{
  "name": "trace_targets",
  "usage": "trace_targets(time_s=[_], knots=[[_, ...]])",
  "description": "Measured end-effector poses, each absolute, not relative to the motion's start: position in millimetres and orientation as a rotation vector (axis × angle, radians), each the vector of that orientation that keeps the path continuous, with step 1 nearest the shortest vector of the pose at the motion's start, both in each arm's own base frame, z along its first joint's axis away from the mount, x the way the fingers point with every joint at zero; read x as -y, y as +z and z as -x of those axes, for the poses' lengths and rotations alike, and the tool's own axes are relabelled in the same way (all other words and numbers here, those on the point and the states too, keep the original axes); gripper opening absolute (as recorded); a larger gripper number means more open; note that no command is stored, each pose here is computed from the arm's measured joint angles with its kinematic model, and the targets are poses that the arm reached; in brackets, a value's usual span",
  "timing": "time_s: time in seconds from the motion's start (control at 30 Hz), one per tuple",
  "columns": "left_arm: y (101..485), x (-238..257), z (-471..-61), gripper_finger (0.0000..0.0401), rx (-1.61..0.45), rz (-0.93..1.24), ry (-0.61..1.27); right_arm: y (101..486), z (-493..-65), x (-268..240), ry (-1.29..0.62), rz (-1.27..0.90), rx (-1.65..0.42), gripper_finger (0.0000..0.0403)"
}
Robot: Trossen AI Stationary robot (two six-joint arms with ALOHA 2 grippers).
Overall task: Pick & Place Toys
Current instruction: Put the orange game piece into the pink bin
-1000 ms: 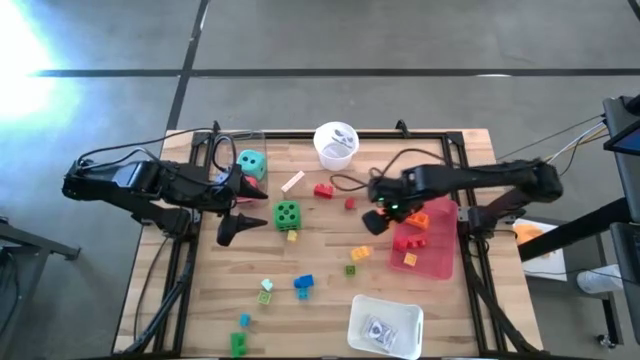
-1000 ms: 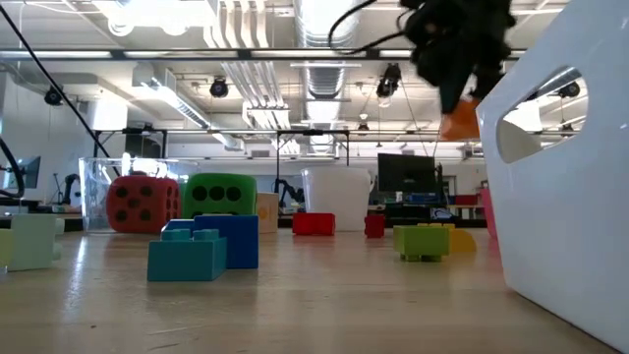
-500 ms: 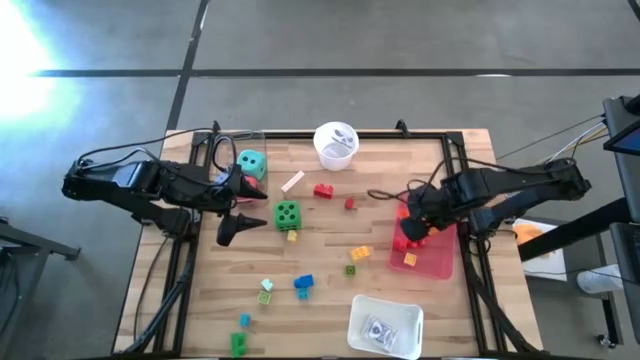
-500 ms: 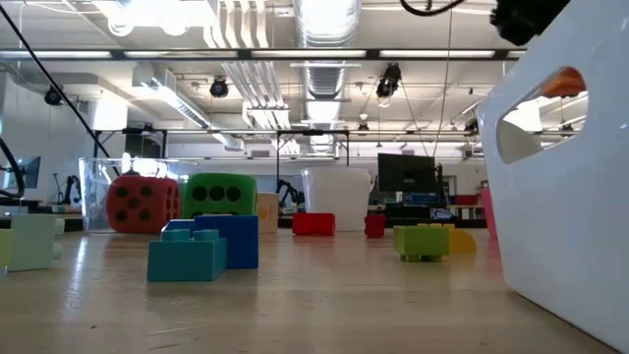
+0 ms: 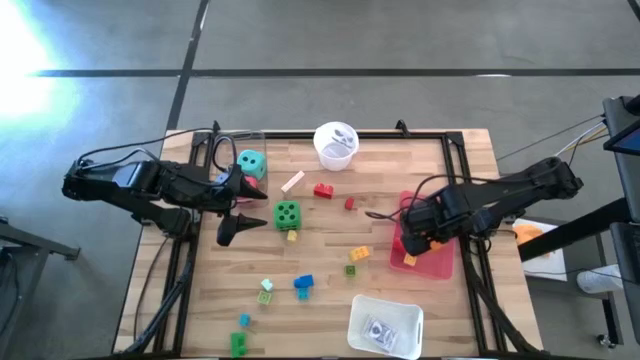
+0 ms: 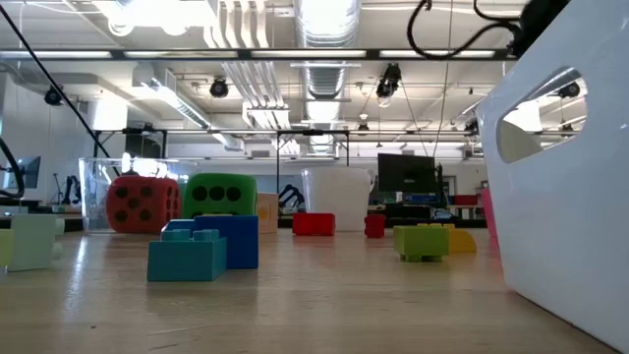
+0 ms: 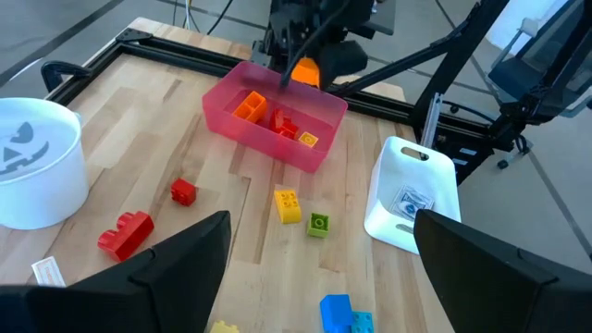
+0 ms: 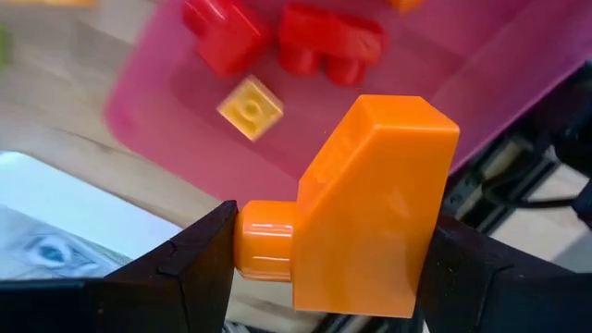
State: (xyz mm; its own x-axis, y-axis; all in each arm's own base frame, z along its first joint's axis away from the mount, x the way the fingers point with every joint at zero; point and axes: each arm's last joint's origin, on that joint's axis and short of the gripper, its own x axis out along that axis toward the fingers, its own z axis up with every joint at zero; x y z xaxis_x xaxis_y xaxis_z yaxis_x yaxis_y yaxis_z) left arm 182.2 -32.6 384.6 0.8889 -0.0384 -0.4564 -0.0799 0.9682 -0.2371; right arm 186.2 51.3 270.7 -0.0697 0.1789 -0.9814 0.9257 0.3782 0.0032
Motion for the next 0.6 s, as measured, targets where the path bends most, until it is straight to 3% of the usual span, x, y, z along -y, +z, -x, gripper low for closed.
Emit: trace_targets(time_s=[0.6], knots=[[381, 34, -189, 0.0342, -0.5, 0.292, 0.037, 224, -180, -55, -0.839, -1.08, -1.564, 0.0251]])
